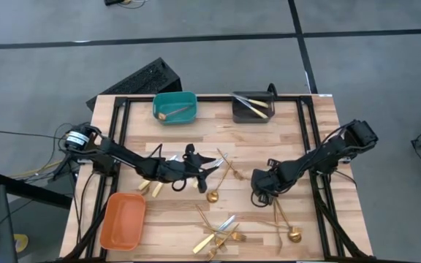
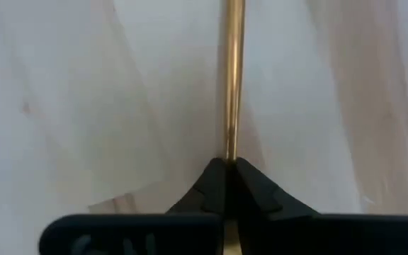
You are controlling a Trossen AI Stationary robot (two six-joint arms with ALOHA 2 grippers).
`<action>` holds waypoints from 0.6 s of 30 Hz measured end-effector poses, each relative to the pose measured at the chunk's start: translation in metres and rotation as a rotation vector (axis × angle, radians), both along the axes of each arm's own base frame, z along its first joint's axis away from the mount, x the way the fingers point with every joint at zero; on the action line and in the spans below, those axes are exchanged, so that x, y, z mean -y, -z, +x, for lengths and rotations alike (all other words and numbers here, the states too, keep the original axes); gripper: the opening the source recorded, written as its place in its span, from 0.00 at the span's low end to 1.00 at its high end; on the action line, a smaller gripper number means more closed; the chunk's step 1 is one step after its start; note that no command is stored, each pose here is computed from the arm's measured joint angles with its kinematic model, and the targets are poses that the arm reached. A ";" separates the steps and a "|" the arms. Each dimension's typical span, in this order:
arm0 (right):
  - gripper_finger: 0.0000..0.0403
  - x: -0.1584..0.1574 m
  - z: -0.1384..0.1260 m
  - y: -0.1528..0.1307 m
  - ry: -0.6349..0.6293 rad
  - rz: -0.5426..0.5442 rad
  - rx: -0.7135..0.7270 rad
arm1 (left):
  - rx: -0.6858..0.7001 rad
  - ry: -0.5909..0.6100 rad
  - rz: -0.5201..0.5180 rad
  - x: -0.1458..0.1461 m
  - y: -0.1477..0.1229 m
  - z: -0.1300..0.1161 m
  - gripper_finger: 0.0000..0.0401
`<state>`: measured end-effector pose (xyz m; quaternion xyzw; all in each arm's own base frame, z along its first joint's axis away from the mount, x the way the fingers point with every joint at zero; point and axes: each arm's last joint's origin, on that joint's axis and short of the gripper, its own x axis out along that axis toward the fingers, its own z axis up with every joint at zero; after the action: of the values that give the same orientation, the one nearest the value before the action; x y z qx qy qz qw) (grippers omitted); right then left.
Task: Sort silverware by color (type)
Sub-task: Put the gold spoon into the green bin
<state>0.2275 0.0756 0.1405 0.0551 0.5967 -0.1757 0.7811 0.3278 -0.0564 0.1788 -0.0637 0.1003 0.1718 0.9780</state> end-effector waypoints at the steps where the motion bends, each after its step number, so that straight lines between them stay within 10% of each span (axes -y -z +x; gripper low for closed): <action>1: 0.08 0.002 -0.001 -0.004 0.023 -0.027 0.029 | -0.013 -0.001 0.000 0.000 0.002 0.000 0.34; 18: 0.08 -0.013 -0.005 -0.089 0.157 -0.243 0.782 | 0.047 0.056 0.015 0.001 -0.001 0.004 0.34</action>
<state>0.2226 0.0886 0.2293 0.0705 0.2240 -0.2698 0.9338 0.3315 -0.0577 0.1798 -0.0573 0.0777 0.1434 0.9849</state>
